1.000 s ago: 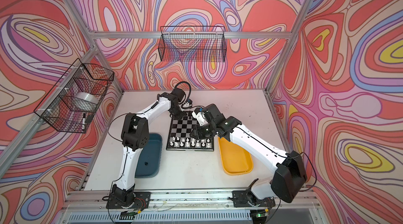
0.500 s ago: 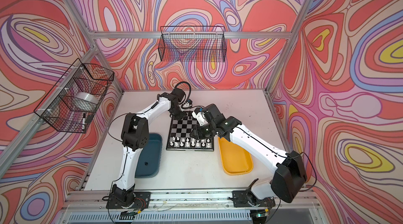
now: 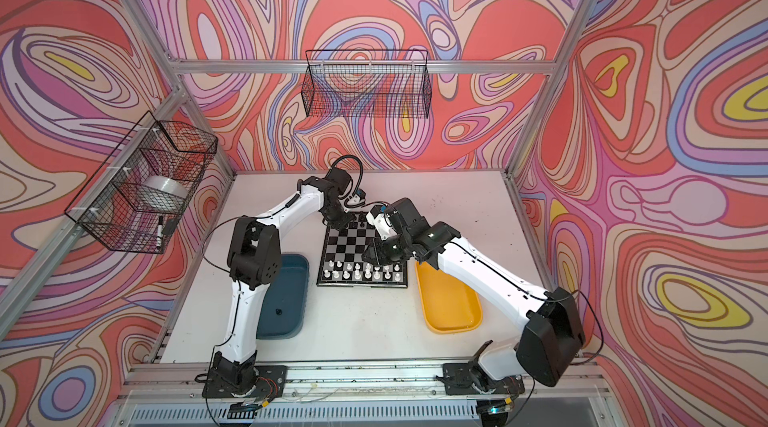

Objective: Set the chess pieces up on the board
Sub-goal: 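Open the left gripper to release the black pawn on the square, then raise the left gripper and move it back over the teal tray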

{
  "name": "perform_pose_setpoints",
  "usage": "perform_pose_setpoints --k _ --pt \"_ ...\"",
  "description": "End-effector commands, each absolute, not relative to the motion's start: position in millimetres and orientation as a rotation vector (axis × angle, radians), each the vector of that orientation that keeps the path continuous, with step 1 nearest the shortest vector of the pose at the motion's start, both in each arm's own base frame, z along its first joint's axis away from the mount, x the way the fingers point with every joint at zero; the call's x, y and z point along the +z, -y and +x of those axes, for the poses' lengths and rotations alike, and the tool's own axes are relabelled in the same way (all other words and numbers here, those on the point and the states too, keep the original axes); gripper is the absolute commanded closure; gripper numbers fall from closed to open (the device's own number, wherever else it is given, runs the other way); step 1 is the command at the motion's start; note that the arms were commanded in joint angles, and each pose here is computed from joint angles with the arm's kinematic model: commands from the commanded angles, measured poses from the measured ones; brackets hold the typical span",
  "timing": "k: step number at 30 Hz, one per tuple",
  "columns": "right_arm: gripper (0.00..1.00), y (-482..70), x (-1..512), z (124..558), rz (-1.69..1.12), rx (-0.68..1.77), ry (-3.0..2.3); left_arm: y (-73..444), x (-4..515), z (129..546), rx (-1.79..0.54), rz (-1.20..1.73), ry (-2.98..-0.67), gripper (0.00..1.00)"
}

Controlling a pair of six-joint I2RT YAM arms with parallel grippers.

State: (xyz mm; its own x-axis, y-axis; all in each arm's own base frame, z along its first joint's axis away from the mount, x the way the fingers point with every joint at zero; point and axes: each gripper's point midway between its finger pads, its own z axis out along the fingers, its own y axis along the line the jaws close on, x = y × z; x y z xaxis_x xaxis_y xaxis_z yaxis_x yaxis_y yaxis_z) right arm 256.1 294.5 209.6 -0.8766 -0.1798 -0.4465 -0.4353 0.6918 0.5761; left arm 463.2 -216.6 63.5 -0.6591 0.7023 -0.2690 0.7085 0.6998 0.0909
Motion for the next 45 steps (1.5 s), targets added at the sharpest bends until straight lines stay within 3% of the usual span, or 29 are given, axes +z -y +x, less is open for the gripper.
perform_pose_setpoints --k 1,28,45 --pt "0.80 -293.0 213.2 256.8 -0.483 0.989 -2.528 218.6 82.2 456.0 -0.059 1.105 -2.613 0.71" --pt "0.73 -283.7 229.5 270.0 -0.452 0.892 -2.470 203.8 131.2 404.4 -0.133 1.081 -2.614 0.67" --pt "0.71 -301.5 233.2 275.1 -0.522 0.972 -2.432 147.2 166.3 310.3 -0.101 1.175 -2.612 0.43"
